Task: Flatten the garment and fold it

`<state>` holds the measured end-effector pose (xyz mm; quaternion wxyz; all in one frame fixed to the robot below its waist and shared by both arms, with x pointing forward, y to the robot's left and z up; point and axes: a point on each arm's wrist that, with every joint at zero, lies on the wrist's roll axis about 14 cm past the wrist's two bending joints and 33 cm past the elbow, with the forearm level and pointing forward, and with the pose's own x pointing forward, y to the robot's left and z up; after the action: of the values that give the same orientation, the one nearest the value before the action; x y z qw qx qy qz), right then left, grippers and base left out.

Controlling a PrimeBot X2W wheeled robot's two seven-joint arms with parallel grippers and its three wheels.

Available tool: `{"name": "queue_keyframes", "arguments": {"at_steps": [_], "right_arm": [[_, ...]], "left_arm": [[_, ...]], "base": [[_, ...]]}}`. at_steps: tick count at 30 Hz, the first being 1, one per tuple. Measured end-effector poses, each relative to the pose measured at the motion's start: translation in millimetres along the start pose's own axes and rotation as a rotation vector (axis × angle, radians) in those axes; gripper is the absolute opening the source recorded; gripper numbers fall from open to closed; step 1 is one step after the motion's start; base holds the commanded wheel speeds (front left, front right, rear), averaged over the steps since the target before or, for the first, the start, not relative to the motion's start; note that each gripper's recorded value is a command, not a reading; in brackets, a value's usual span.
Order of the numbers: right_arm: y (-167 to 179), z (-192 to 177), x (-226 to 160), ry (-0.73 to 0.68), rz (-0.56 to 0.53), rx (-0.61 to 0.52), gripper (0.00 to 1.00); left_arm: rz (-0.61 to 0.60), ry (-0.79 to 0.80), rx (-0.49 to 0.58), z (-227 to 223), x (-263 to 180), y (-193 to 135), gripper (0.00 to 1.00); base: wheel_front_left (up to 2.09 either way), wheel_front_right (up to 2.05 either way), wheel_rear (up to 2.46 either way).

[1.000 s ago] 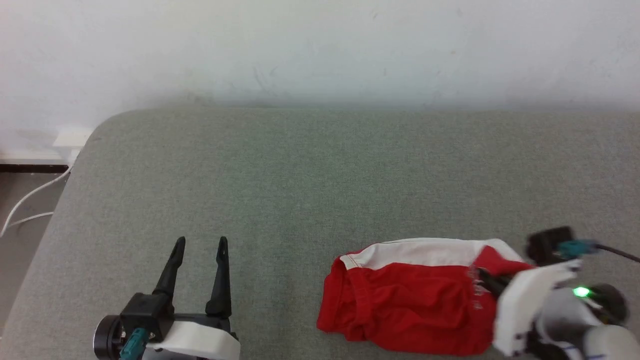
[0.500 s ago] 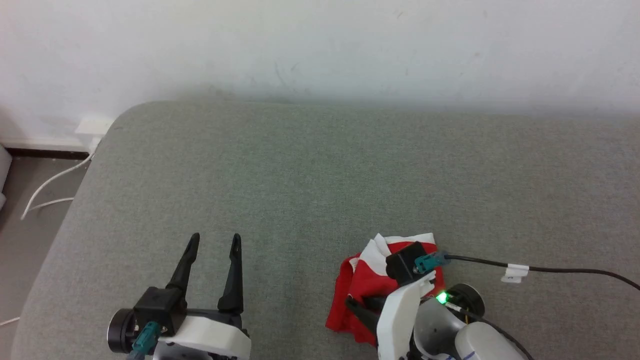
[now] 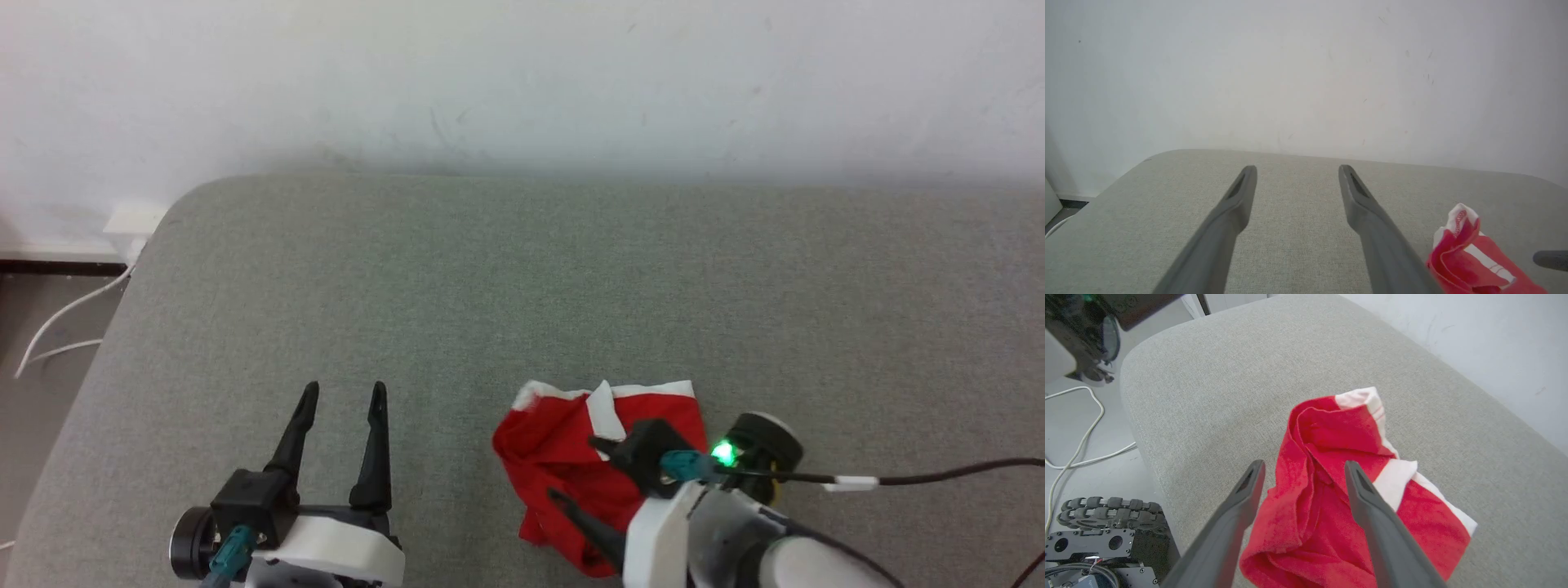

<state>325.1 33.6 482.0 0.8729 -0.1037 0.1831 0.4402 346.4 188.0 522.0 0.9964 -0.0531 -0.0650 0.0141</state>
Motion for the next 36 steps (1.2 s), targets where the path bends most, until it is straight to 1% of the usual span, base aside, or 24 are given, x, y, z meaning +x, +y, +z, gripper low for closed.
{"name": "queue_keyframes", "arguments": {"at_steps": [2,3,4,7,10,13,16,20,22,24,26,27,30,32,36], "right_arm": [[-10,12,-11,-0.054,-0.037,-0.011,1.00],[-18,20,-17,-0.097,-0.069,0.001,1.00],[-25,26,-23,-0.141,-0.099,0.017,1.00],[-55,40,-49,-0.290,-0.239,0.097,1.00],[-86,40,-79,-0.414,-0.397,0.187,1.00],[-113,27,-109,-0.480,-0.546,0.246,1.00],[-134,10,-137,-0.504,-0.671,0.284,1.00],[-156,-14,-165,-0.493,-0.800,0.336,1.00],[-168,-31,-177,-0.459,-0.857,0.371,1.00],[-176,-54,-182,-0.403,-0.889,0.444,1.00],[-178,-87,-179,-0.301,-0.888,0.563,1.00],[-175,-104,-173,-0.240,-0.866,0.639,1.00],[-156,-141,-150,-0.076,-0.751,0.844,1.00],[-141,-153,-133,0.002,-0.657,0.954,1.00],[-106,-149,-90,0.087,-0.416,1.166,1.00]], "left_arm": [[-0.003,-0.006,0.000,2,0,-1,1.00],[-0.005,-0.009,-0.001,3,1,-2,1.00],[-0.006,-0.012,0.000,3,1,-2,1.00],[-0.016,-0.017,-0.001,5,2,-5,1.00],[-0.023,-0.020,-0.003,6,3,-7,1.00],[-0.023,-0.022,-0.003,6,5,-7,1.00],[-0.013,-0.024,-0.001,7,6,-4,1.00],[0.009,-0.021,0.003,6,7,1,1.00],[0.021,-0.018,0.005,4,8,5,1.00],[0.031,-0.015,0.007,4,8,8,1.00],[0.043,-0.009,0.006,2,8,12,1.00],[0.047,-0.006,0.007,1,8,13,1.00],[0.052,-0.001,0.007,-1,7,16,1.00],[0.059,-0.002,0.007,0,8,18,1.00],[0.067,0.001,0.005,-1,8,21,1.00]], "base": [[0.00,0.00,0.00],[0.00,0.00,0.00],[0.00,0.00,0.00],[0.00,0.00,0.00],[0.00,0.00,0.00],[0.00,0.00,0.00],[0.00,0.00,0.00],[0.00,0.00,0.00],[0.00,0.00,0.00],[0.00,0.00,0.00],[0.00,0.00,0.00],[0.00,0.00,0.00],[0.00,0.00,0.00],[0.00,0.00,0.00],[0.00,0.00,0.00]]}}
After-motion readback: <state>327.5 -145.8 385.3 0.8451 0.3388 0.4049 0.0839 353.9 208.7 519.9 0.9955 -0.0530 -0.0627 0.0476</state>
